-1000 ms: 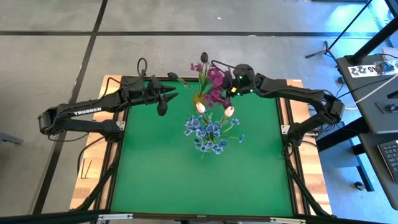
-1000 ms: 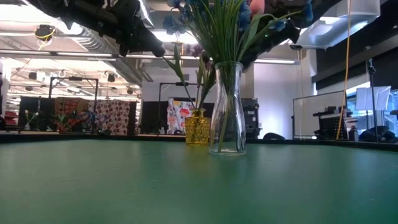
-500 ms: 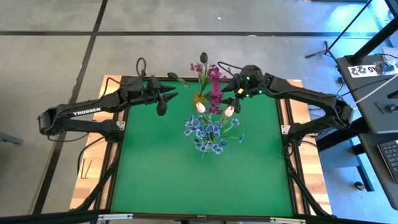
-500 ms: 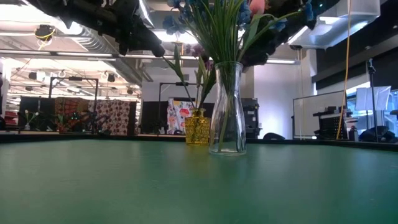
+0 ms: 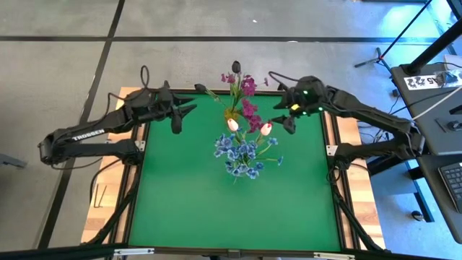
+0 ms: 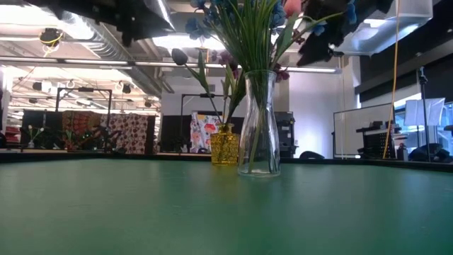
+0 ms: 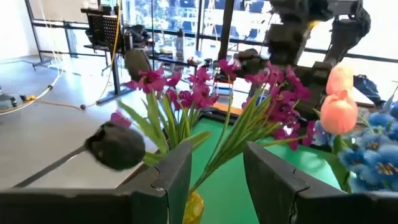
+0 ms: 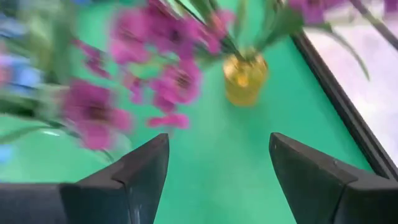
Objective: Sort flowers into vase by color
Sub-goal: Return to Home Position
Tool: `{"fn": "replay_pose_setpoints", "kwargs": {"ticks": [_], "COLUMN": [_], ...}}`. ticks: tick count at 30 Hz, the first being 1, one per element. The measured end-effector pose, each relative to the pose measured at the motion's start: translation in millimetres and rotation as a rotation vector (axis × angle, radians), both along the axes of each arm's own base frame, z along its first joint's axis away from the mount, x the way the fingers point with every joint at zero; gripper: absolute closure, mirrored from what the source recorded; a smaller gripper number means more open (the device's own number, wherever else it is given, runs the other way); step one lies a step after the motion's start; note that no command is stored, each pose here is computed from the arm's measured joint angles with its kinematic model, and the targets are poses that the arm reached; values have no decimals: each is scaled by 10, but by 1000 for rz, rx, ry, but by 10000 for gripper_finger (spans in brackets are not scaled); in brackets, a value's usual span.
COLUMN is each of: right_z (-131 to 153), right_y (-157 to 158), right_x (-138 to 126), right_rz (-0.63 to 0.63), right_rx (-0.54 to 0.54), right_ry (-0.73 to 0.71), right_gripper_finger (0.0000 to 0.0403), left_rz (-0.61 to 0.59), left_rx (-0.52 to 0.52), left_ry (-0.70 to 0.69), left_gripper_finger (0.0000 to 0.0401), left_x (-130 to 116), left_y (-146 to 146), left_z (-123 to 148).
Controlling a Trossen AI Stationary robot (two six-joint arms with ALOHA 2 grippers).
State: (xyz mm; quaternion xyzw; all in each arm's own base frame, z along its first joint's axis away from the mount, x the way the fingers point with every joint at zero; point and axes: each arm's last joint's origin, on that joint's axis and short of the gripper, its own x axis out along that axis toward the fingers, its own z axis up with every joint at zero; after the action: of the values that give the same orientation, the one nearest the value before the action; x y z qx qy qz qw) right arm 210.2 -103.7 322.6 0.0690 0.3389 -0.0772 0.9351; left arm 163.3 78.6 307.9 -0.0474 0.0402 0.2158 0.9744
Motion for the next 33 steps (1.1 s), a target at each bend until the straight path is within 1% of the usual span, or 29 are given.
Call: {"fn": "replay_pose_setpoints", "kwargs": {"ticks": [2,4,8,11,14,18,22,24,26,30,33], "right_z": [67,94,-11,-30,-108,-185,-353,-439,-567,-760,-797], "right_y": [50,97,170,243,303,381,460,492,520,570,601], "right_x": [-72,-165,-346,-478,-582,-696,-820,-878,-932,-1037,-1111], "right_rz": [21,7,-63,-74,-88,-41,10,16,17,-7,-40], "right_rx": [-2,-26,-50,-88,-96,-116,-170,-212,-232,-232,-224], "right_ry": [-54,-84,-89,-221,-334,-470,-579,-661,-711,-762,-798], "right_gripper_finger": [126,128,145,161,177,198,221,233,245,271,294], "left_rz": [13,29,47,45,45,45,12,-12,-26,-49,-60], "left_rx": [-2,-7,-11,5,21,12,-25,-21,-2,23,9], "left_ry": [10,4,-26,-57,-88,-82,-74,-75,-90,-109,-101], "left_gripper_finger": [259,259,259,260,268,297,344,369,391,398,400], "left_x": [-69,-140,-268,-350,-428,-498,-489,-462,-439,-424,-419], "left_y": [-20,-30,-70,-114,-155,-192,-208,-218,-226,-252,-274], "left_z": [10,31,82,131,174,169,105,58,30,7,-61]}}
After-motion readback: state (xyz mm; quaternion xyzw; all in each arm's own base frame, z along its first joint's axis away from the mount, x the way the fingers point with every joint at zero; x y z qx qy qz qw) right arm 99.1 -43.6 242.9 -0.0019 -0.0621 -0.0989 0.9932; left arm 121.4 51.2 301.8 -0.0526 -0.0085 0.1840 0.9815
